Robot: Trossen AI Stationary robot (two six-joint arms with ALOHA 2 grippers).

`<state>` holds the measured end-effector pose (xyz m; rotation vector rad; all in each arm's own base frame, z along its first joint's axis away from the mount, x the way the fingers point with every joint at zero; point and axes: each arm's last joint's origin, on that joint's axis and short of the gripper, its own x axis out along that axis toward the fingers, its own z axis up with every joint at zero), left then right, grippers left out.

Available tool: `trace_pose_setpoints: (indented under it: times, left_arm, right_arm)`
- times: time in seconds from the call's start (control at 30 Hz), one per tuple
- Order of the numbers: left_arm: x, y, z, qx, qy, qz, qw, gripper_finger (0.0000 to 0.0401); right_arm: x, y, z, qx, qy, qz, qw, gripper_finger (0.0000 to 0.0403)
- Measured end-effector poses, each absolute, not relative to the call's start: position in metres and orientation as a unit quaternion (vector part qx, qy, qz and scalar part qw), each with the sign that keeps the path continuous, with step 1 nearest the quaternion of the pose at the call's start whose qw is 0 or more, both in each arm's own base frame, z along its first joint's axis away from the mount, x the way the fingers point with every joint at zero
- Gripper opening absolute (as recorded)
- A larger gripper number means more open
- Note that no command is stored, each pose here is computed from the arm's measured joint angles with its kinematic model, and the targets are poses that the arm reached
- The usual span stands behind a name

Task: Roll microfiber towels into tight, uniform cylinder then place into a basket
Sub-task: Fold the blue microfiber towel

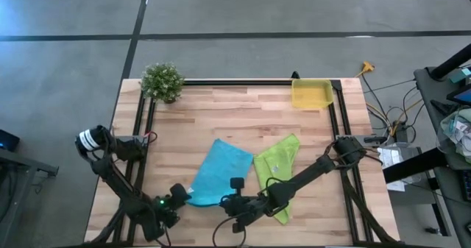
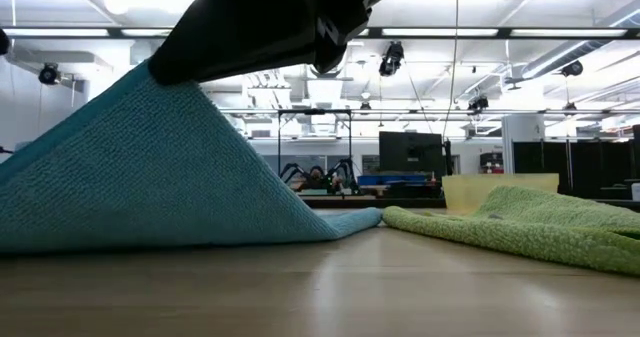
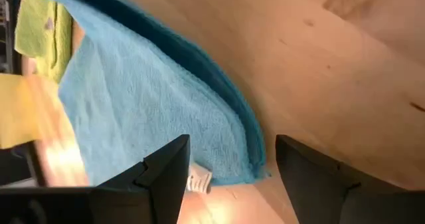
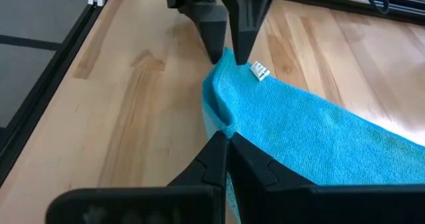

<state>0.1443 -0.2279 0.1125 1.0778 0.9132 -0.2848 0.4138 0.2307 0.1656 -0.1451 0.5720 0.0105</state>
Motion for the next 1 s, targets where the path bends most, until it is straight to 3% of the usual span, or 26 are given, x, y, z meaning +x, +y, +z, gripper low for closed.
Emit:
trace_pose_setpoints:
  times: [0.13, 0.4, 0.8, 1.0]
  left_arm:
    - [0.1433, -0.2251, 0.1159, 0.514, 0.429, -0.123, 0.732, 0.0211]
    - [0.1440, -0.2245, 0.1154, 0.521, 0.416, -0.109, 0.738, 0.0204]
    - [0.1453, -0.2288, 0.1145, 0.496, 0.417, -0.128, 0.751, 0.0097]
    - [0.1460, -0.2305, 0.1145, 0.487, 0.416, -0.133, 0.757, 0.0063]
  right_arm:
    - [0.4133, 0.2315, 0.1657, -0.072, 0.282, 0.006, 0.957, 0.0009]
    - [0.4132, 0.2318, 0.1657, -0.072, 0.281, 0.006, 0.957, 0.0009]
    - [0.4132, 0.2319, 0.1659, -0.072, 0.281, 0.007, 0.957, 0.0009]
    - [0.4132, 0.2318, 0.1660, -0.073, 0.281, 0.007, 0.957, 0.0009]
